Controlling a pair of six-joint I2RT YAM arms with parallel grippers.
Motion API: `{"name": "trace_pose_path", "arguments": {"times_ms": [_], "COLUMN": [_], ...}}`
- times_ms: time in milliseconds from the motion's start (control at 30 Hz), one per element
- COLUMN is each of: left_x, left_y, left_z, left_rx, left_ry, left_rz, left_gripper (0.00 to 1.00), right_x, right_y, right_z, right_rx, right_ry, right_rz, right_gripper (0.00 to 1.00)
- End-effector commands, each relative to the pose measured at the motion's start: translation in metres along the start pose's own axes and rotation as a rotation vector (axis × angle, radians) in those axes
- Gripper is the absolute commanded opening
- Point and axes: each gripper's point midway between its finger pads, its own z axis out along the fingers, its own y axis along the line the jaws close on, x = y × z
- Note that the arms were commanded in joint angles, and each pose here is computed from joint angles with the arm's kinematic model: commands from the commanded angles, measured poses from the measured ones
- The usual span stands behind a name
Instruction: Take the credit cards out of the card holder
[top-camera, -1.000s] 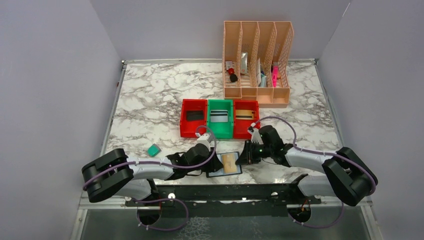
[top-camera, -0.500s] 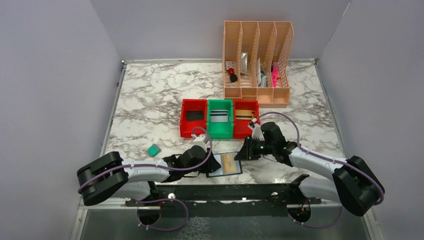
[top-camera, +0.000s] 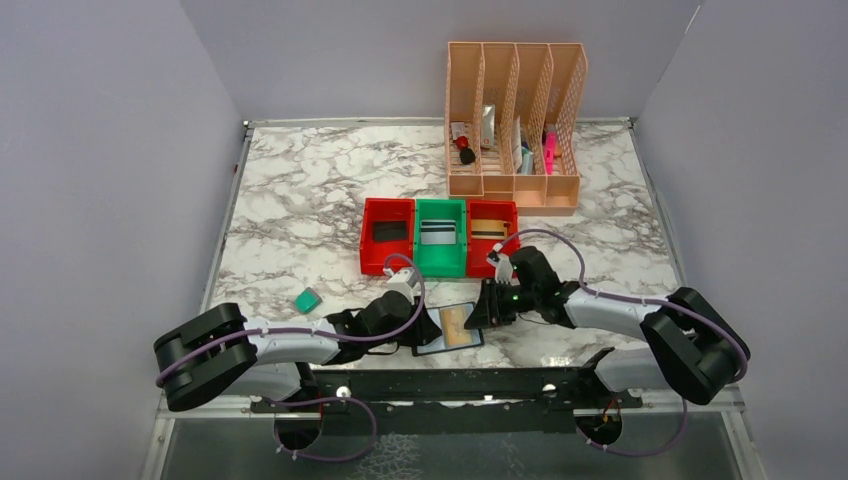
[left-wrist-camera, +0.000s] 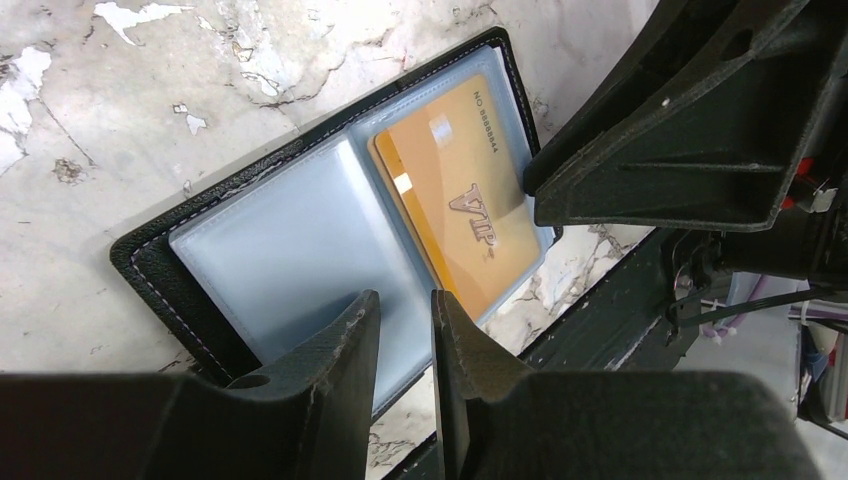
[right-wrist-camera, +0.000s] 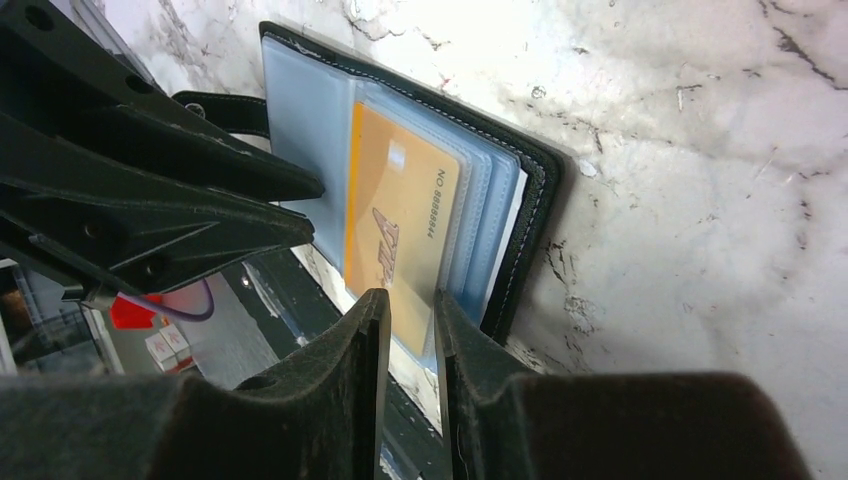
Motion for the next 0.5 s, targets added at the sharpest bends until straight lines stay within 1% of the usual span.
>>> {"name": "trace_pose_path", "arguments": {"times_ms": [0,267,367,467], "left_x": [-0.006,-0.007,-0.008,-0.009], "left_y": [-0.01,-0.013,-0.014,-0.013], "left_z": [0.002,0.005,0.005,0.004], "left_rx": [0.023,0.024,0.024,0.024], "left_ry": [-0.013,-0.012,-0.015,-0.022], "left_rz": [0.019,0.013,0.012,0.01], "left_gripper": [0.29,0.29,0.29,0.29], "right_x": [-0.007,-0.001,-0.003,-0.014], "right_y": [0.001,0.001,-0.004,-0.006], "right_z": [0.005,0.007,0.004,-0.004], "right_rx": [0.003,-0.01,0.037,0.097], "right_ry": [-0.015,0.009,-0.004,-0.05], "right_rz": [-0.018,-0.009,-0.002,-0.023], "right_gripper": [0.29,0.25,0.25,0.28]}}
